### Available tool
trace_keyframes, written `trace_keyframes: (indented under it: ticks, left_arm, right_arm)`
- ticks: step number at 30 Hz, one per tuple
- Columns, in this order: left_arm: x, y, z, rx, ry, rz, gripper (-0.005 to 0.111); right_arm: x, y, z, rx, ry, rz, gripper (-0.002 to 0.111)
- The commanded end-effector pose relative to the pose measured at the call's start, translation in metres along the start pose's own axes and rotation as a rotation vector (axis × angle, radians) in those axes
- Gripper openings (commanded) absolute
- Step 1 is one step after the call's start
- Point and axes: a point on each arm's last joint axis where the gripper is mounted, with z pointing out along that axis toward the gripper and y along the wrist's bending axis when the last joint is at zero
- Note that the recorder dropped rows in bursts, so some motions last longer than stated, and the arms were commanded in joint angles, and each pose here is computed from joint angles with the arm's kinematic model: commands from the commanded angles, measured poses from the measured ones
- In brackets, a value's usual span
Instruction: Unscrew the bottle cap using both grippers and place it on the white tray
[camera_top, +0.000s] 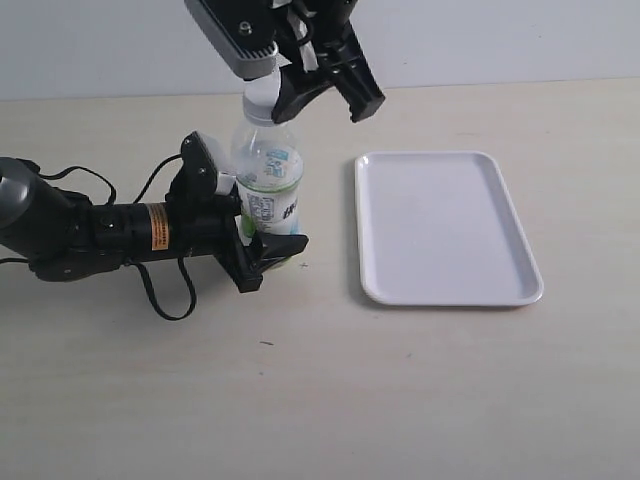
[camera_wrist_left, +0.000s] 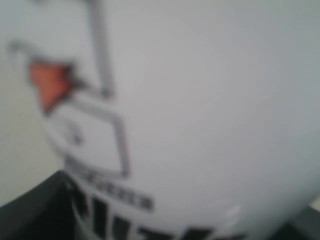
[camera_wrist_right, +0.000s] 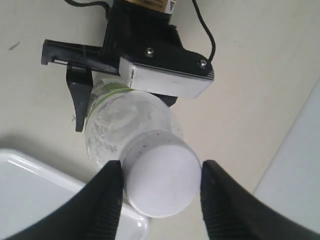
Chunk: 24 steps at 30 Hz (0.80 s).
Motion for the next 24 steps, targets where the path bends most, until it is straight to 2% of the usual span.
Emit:
trace_keyframes:
  ticks: [1,6,11,13,19,24]
  left_arm:
    - [-0.002,0.0,-0.001,0.0,0.002,0.002,0.0]
    - [-0.002,0.0,-0.001,0.0,0.002,0.002,0.0]
    - [-0.002,0.0,-0.001,0.0,0.002,0.002,0.0]
    - [-0.002,0.0,0.0,-0.001,0.0,0.003,0.0]
    - [-0.002,0.0,0.0,-0.001,0.0,0.003,0.0]
    - [-0.004,0.001,-0.001,-0.004,0.003,0.031,0.0]
  right_arm:
    - [-0.001,0.0,-0.001,-0.008,0.002,-0.192,0.0]
    - [-0.001,0.0,-0.001,-0.006,0.002,-0.354,0.0]
    - [-0.001,0.001,-0.001,-0.009,0.001,-0.323,0.0]
    - [-0.001,0.0,-0.001,-0.008,0.002,-0.28,0.005]
    - [-0.001,0.0,-0.003,-0.004,0.003,-0.034,0.034]
    - [-0.005,0.0,-0.018,0.029,-0.02,0.356,0.059]
